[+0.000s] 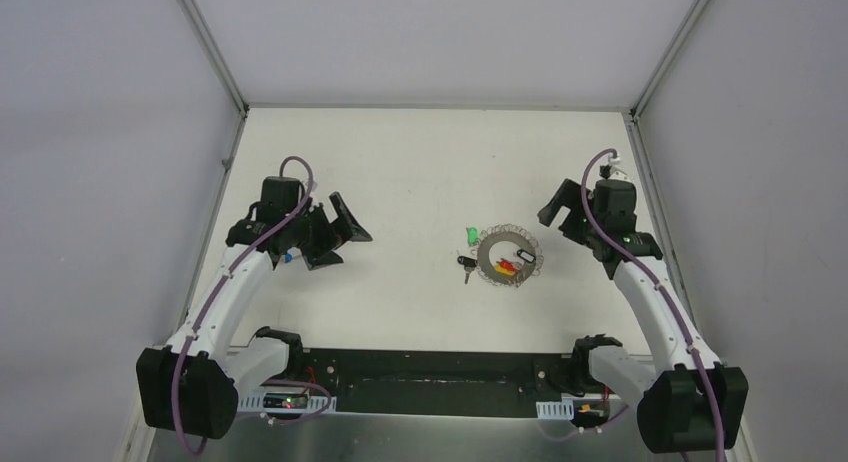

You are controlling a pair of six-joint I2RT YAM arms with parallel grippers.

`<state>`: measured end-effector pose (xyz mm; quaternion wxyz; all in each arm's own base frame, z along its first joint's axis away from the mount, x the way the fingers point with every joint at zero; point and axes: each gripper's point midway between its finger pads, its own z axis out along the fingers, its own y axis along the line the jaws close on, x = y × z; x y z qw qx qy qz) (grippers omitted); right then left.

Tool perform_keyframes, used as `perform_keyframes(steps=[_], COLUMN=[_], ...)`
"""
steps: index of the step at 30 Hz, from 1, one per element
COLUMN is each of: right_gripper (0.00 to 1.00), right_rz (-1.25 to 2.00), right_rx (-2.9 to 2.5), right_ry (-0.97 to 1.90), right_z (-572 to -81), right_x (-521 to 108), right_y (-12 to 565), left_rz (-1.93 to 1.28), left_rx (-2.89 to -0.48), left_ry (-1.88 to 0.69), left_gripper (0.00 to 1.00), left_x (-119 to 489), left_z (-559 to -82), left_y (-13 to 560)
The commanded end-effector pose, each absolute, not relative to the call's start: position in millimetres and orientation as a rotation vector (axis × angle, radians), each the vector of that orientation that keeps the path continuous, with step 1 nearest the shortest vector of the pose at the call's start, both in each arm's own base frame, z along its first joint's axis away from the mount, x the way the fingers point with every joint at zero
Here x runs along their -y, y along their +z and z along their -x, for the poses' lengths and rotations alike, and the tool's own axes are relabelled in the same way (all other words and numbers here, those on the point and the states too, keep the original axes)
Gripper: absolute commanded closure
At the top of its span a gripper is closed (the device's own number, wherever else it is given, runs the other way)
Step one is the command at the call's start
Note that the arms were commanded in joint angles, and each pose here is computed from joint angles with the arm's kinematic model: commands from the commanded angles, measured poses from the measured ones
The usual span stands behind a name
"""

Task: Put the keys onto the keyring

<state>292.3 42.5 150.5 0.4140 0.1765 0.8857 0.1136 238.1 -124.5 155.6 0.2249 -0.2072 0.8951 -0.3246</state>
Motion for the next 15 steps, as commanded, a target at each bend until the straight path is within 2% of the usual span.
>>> perform_keyframes(steps=[1, 8, 15], right_gripper=[0.0, 0.0, 0.05], right_rz=[-0.432, -0.194, 0.017], right_rx=[-2.311, -2.526, -2.617], right_ry=[0.593, 0.537, 0.562], right_z=[-293.7, -287.4, -295.6], right_x=[-95.6, -151.1, -194.9], right_y=[138.2, 101.2, 90.7], left_rz=[0.493, 0.443, 0.508], left_rx=[-2.349, -2.277, -2.191], left_ry=[-1.07, -1.16, -1.129], left_gripper=[0.01, 0.01, 0.02], left_x=[171.1, 218.7, 230.4], left_z=[-260.3, -306.6, -358.1], left_y=[197.7, 250.3, 285.7])
